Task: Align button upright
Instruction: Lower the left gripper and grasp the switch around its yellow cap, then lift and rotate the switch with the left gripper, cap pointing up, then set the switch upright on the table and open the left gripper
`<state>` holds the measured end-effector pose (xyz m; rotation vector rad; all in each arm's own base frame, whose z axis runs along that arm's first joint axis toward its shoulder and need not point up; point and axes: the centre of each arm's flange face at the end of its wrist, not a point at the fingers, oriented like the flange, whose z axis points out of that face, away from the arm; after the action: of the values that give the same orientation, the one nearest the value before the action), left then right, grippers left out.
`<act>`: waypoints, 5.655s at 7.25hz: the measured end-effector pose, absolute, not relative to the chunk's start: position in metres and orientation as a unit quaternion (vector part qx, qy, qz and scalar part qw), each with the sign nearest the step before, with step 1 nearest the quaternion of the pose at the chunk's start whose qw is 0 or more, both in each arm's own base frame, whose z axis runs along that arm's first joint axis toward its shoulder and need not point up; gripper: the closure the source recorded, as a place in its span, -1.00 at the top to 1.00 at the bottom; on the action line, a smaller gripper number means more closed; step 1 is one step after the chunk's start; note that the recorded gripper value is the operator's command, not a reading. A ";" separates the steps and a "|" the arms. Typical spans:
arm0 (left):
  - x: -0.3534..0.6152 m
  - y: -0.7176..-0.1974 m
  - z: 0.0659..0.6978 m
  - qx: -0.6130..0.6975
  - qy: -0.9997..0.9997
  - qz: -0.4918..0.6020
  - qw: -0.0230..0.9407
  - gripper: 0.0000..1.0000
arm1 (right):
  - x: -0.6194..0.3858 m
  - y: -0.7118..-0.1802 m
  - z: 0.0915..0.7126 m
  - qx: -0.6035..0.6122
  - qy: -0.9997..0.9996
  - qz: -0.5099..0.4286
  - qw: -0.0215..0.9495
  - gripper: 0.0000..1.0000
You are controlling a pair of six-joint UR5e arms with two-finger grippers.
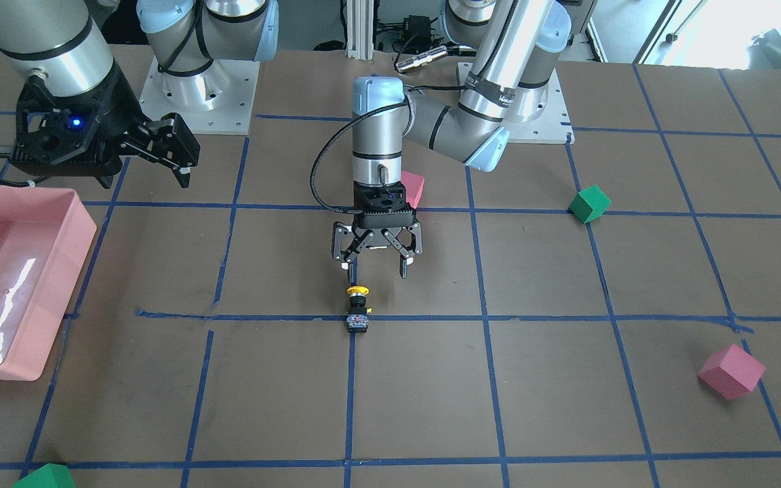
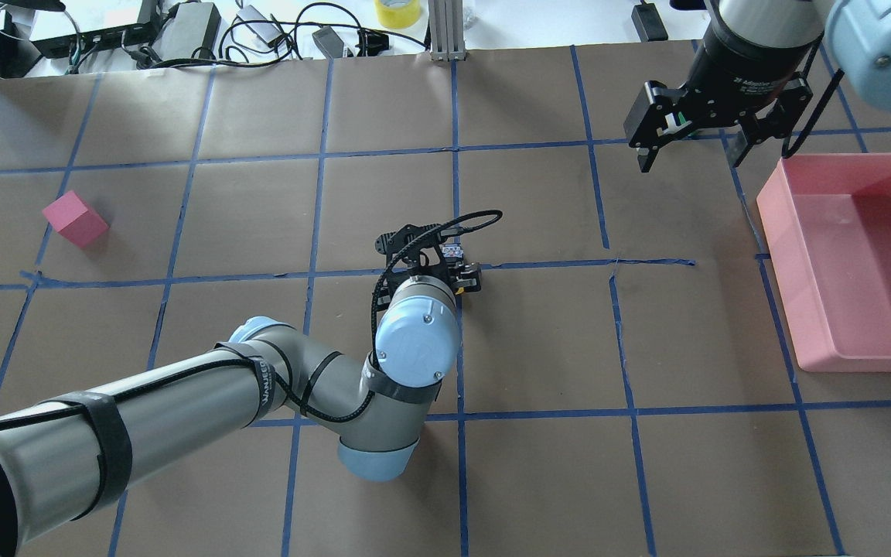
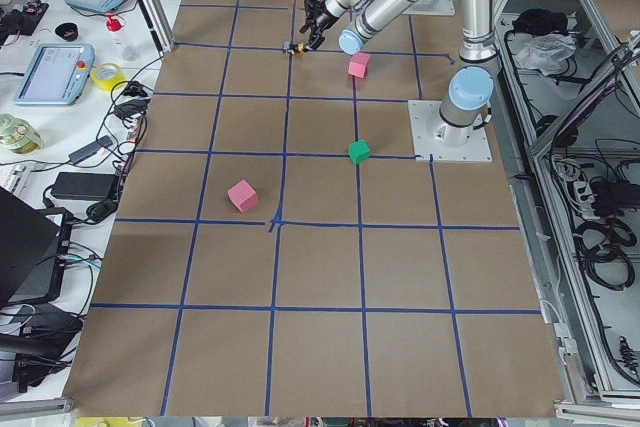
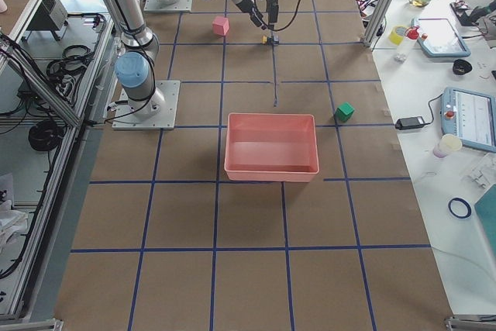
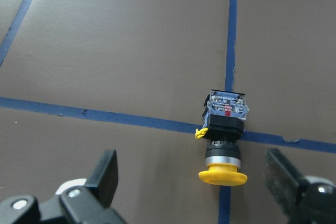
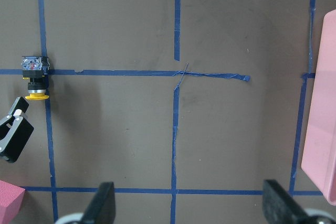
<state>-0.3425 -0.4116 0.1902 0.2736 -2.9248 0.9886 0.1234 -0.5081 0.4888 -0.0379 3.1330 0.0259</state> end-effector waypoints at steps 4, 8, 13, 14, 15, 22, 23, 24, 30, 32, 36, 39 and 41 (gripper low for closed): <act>-0.355 -0.418 0.150 0.096 -0.944 0.315 0.031 0.90 | 0.124 -0.508 0.487 -0.012 1.000 0.009 0.006 1.00; -0.363 -0.413 0.146 0.035 -0.941 0.337 0.016 -0.50 | 0.123 -0.508 0.484 -0.011 1.000 0.013 0.006 1.00; -0.364 -0.413 0.154 0.028 -0.939 0.342 0.020 -0.87 | 0.123 -0.508 0.484 -0.011 1.000 0.013 0.007 1.00; -0.367 -0.417 0.170 0.031 -0.935 0.352 0.028 -0.90 | 0.123 -0.508 0.484 -0.011 1.000 0.013 0.007 1.00; -0.370 -0.425 0.189 0.036 -0.934 0.355 0.033 -0.89 | 0.123 -0.508 0.484 -0.011 1.000 0.013 0.006 1.00; -0.349 -0.511 0.304 0.258 -0.957 0.027 0.129 -0.95 | 0.122 -0.508 0.485 -0.011 1.000 0.011 0.006 1.00; -0.343 -0.528 0.305 0.325 -0.934 -0.029 0.146 -0.99 | 0.122 -0.508 0.484 -0.011 1.000 0.012 0.006 1.00; -0.334 -0.545 0.294 0.383 -0.904 -0.085 0.170 -1.00 | 0.122 -0.508 0.484 -0.011 1.000 0.012 0.006 1.00; -0.292 -0.583 0.214 0.442 -0.847 -0.239 0.176 -0.95 | 0.122 -0.507 0.484 -0.011 1.000 0.014 0.007 1.00; -0.281 -0.585 0.207 0.441 -0.844 -0.250 0.175 -0.87 | 0.122 -0.507 0.484 -0.011 1.000 0.014 0.007 1.00; -0.284 -0.586 0.202 0.444 -0.834 -0.267 0.191 0.30 | 0.122 -0.507 0.483 -0.010 1.000 0.014 0.007 1.00; -0.283 -0.587 0.214 0.440 -0.838 -0.256 0.196 0.54 | 0.122 -0.508 0.484 -0.012 1.000 0.012 0.006 1.00; -0.274 -0.594 0.263 0.434 -0.851 -0.212 0.205 0.58 | 0.122 -0.508 0.484 -0.013 1.000 0.011 0.007 1.00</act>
<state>-0.2741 -0.5939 0.2627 1.2108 -2.3728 -0.5921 0.1217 -0.5083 0.4839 -0.0398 3.1274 0.0338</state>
